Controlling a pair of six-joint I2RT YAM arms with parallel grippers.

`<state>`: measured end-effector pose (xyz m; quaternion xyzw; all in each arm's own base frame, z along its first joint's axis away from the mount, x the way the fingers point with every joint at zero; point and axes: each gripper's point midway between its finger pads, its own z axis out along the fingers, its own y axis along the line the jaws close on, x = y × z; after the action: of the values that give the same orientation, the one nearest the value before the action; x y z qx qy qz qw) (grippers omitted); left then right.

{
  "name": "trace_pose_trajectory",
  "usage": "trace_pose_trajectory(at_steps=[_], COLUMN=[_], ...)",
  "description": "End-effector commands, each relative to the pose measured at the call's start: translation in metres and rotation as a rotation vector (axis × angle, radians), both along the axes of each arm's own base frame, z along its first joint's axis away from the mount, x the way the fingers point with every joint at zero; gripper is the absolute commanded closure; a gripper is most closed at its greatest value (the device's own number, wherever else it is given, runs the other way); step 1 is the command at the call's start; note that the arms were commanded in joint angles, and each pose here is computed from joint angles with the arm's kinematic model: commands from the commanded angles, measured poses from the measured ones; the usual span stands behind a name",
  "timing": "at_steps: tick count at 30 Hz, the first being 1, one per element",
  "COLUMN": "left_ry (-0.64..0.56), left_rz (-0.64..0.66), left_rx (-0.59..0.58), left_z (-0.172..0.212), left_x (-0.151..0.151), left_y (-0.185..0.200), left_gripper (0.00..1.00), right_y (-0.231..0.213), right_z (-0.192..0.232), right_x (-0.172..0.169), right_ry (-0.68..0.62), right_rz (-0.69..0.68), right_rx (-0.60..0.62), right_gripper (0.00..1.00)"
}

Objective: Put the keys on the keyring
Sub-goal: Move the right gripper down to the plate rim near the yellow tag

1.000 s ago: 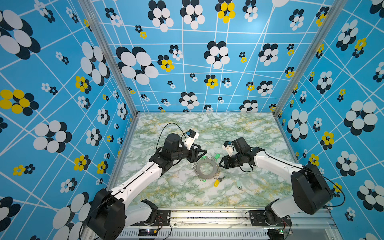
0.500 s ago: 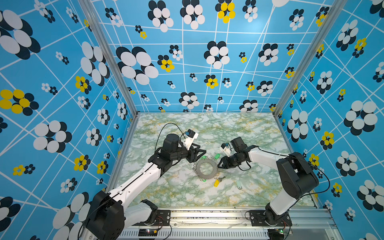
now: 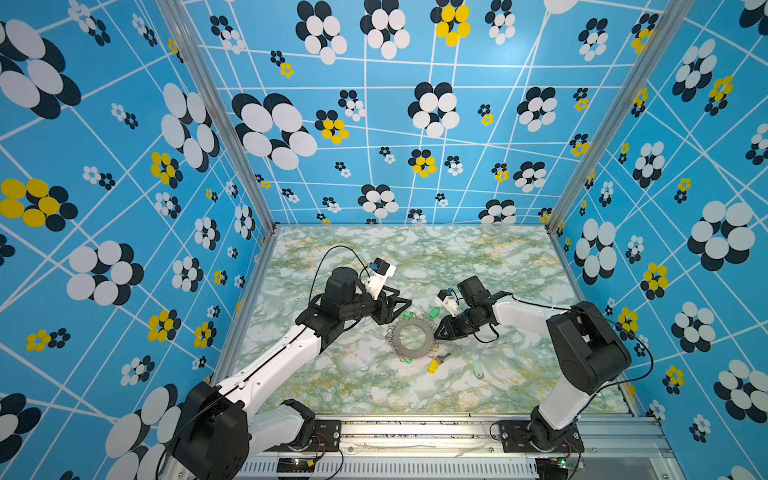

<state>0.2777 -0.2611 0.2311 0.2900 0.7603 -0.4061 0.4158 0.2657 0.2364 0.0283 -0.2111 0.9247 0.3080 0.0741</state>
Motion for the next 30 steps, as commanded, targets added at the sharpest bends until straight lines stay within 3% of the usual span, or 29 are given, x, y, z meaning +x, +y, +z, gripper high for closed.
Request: trace_pose_trajectory(at_steps=[1,11,21,23,25,28,30], left_ry=[-0.032,-0.037,-0.035,-0.038,-0.043,-0.044,-0.040], left_rz=[-0.005,-0.002,-0.007,-0.006,-0.002,0.003,0.003], left_rx=[-0.010,-0.010,-0.019,-0.018,-0.016,-0.014,-0.015], left_z=[0.006,0.008,0.008,0.009,0.010,0.010,0.009], left_x=[-0.003,-0.005,-0.005,-0.006,-0.007,-0.008,-0.008], left_y=[0.004,0.006,0.005,0.005,0.007,0.008,0.009], left_gripper=[0.41,0.41,0.41,0.42,0.41,0.41,0.42], right_y=[0.008,0.010,0.005,0.003,-0.001,-0.007,-0.012], right_z=[0.009,0.021,0.022,0.019,0.018,0.021,0.021], right_x=[0.001,-0.001,-0.001,-0.001,-0.001,0.002,0.005], right_ry=[-0.036,-0.084,-0.095,-0.095,-0.113,-0.164,-0.149], right_rz=[0.034,0.055,0.050,0.051,0.050,0.033,-0.031], right_rx=[0.024,0.012,-0.022,-0.043,-0.075,-0.110,-0.126], right_gripper=[0.74,0.89,0.90,0.86,0.73,0.62,0.60])
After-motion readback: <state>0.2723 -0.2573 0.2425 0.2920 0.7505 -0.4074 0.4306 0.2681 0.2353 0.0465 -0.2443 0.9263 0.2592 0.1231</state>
